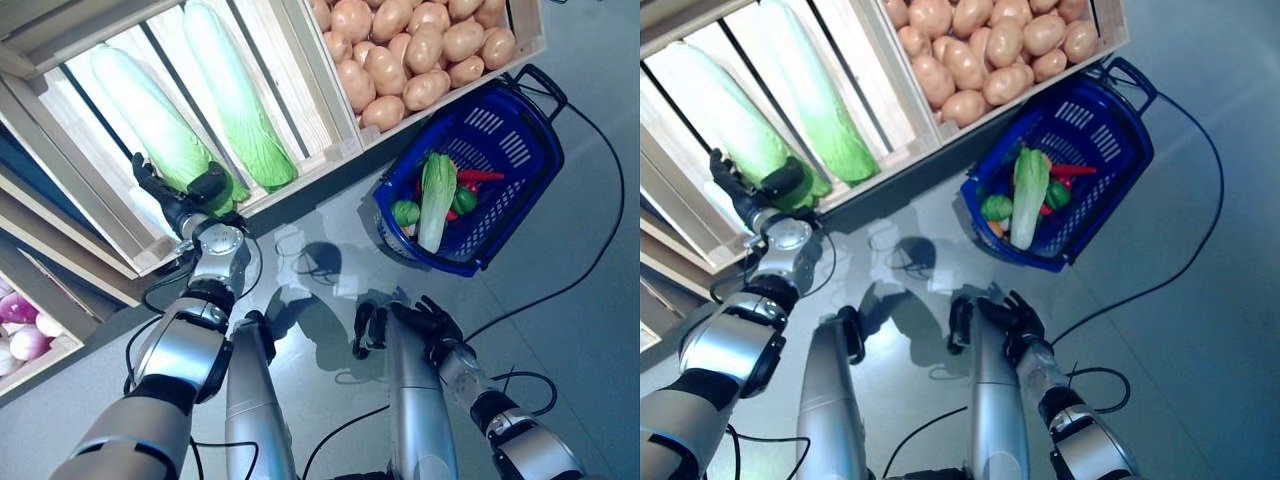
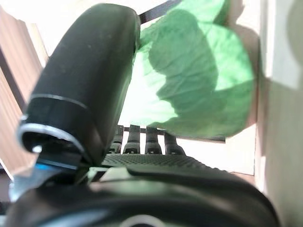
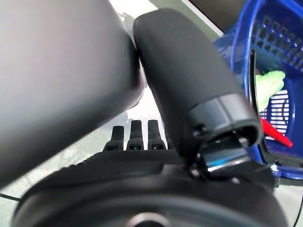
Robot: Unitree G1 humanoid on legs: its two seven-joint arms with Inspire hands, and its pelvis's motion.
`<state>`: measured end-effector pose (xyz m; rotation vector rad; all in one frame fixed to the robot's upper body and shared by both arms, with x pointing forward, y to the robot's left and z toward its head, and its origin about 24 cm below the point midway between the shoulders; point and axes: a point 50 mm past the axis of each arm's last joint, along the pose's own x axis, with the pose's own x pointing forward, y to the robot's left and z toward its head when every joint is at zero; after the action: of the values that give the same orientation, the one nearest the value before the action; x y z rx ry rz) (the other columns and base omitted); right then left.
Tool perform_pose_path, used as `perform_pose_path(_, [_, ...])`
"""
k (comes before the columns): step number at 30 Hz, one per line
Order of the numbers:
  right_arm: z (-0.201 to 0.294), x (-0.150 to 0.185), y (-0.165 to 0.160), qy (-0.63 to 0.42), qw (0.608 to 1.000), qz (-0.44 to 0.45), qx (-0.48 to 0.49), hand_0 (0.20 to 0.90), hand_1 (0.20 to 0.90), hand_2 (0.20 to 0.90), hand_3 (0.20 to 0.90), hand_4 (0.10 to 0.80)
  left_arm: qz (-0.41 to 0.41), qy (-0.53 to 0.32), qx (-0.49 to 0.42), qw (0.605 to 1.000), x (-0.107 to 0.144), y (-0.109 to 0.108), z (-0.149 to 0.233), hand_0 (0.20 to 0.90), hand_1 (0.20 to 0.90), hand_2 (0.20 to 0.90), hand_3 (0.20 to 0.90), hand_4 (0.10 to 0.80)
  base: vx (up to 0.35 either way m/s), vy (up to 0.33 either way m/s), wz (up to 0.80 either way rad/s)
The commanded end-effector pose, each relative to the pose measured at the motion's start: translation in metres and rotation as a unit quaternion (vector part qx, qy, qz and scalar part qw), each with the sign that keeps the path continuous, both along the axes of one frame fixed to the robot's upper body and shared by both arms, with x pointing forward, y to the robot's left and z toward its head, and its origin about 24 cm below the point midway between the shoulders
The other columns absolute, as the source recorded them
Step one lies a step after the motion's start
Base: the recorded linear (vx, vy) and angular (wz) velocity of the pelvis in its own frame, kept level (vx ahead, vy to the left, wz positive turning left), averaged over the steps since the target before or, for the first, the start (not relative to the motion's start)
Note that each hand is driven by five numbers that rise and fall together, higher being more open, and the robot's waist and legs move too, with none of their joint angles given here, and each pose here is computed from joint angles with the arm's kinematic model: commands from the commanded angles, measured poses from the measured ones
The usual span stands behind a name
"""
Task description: Put vegetables into the basket
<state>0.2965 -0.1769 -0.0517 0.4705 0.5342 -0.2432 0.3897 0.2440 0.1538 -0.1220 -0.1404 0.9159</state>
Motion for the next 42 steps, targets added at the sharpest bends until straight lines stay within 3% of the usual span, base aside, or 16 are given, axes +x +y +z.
perform_pose_path(1, [-0.007, -0.014, 0.001, -0.015, 1.0, 0.003, 0.024, 0.9, 0.9, 0.9, 0.9, 0.8, 0.017, -0.03, 0.012, 0.999, -0.003, 0.039, 0.032, 0.9, 0.9, 0.9, 0.9, 0.8, -0.034, 0.004, 0.02])
perform_pose_path(4, [-0.003, -0.014, 0.0, -0.026, 1.0, 0.009, 0.012, 0.9, 0.9, 0.9, 0.9, 0.8, -0.031, -0.06, -0.013, 0.998, 0.0, 0.041, 0.04, 0.9, 0.9, 0.9, 0.9, 0.8, -0.028, 0.011, 0.09])
perform_pose_path(5, [-0.002, -0.013, 0.001, -0.027, 1.0, 0.01, 0.008, 0.9, 0.9, 0.9, 0.9, 0.8, -0.05, -0.073, -0.022, 0.996, 0.001, 0.04, 0.041, 0.695, 0.695, 0.695, 0.695, 0.664, -0.016, 0.016, 0.07])
perform_pose_path(6, [-0.002, -0.013, 0.0, -0.028, 1.0, 0.011, 0.005, 0.9, 0.9, 0.9, 0.9, 0.8, -0.061, -0.083, -0.027, 0.994, 0.001, 0.041, 0.042, 0.585, 0.585, 0.585, 0.585, 0.59, 0.0, 0.0, 0.0])
perform_pose_path(7, [-0.002, -0.014, 0.0, -0.028, 1.0, 0.01, 0.005, 0.9, 0.9, 0.9, 0.9, 0.8, -0.065, -0.089, -0.031, 0.993, 0.001, 0.041, 0.043, 0.519, 0.519, 0.519, 0.519, 0.546, -0.004, 0.011, 0.08])
perform_pose_path(8, [-0.002, -0.014, -0.001, -0.028, 1.0, 0.009, 0.005, 0.9, 0.9, 0.9, 0.9, 0.8, -0.07, -0.1, -0.041, 0.992, 0.0, 0.04, 0.042, 0.331, 0.331, 0.331, 0.331, 0.42, 0.003, 0.011, 0.14])
perform_pose_path(9, [-0.002, -0.015, -0.002, -0.027, 1.0, 0.008, 0.005, 0.9, 0.9, 0.9, 0.9, 0.8, -0.073, -0.106, -0.047, 0.991, 0.0, 0.041, 0.041, 0.3, 0.3, 0.3, 0.3, 0.4, 0.006, 0.015, 0.17])
perform_pose_path(16, [-0.007, -0.02, -0.007, -0.016, 1.0, 0.002, 0.002, 0.9, 0.9, 0.9, 0.9, 0.8, -0.101, -0.136, -0.088, 0.982, -0.003, 0.048, 0.034, 0.3, 0.3, 0.3, 0.3, 0.4, 0.012, 0.023, -0.07])
perform_pose_path(32, [-0.033, -0.049, -0.018, 0.04, 0.999, -0.007, 0.003, 0.9, 0.9, 0.9, 0.9, 0.8, -0.14, -0.091, -0.084, 0.982, -0.022, 0.061, -0.019, 0.3, 0.3, 0.3, 0.3, 0.4, 0.049, 0.043, -0.02])
perform_pose_path(37, [-0.049, -0.069, -0.012, 0.068, 0.997, -0.026, 0.031, 0.9, 0.9, 0.9, 0.9, 0.8, -0.18, -0.084, -0.091, 0.976, -0.036, 0.044, -0.057, 0.3, 0.3, 0.3, 0.3, 0.4, 0.128, -0.012, -0.03])
perform_pose_path(42, [-0.055, -0.086, 0.002, 0.075, 0.996, -0.028, 0.035, 0.9, 0.9, 0.9, 0.9, 0.8, -0.207, -0.059, -0.098, 0.972, -0.067, 0.016, -0.108, 0.3, 0.3, 0.3, 0.3, 0.4, 0.099, -0.027, -0.07])
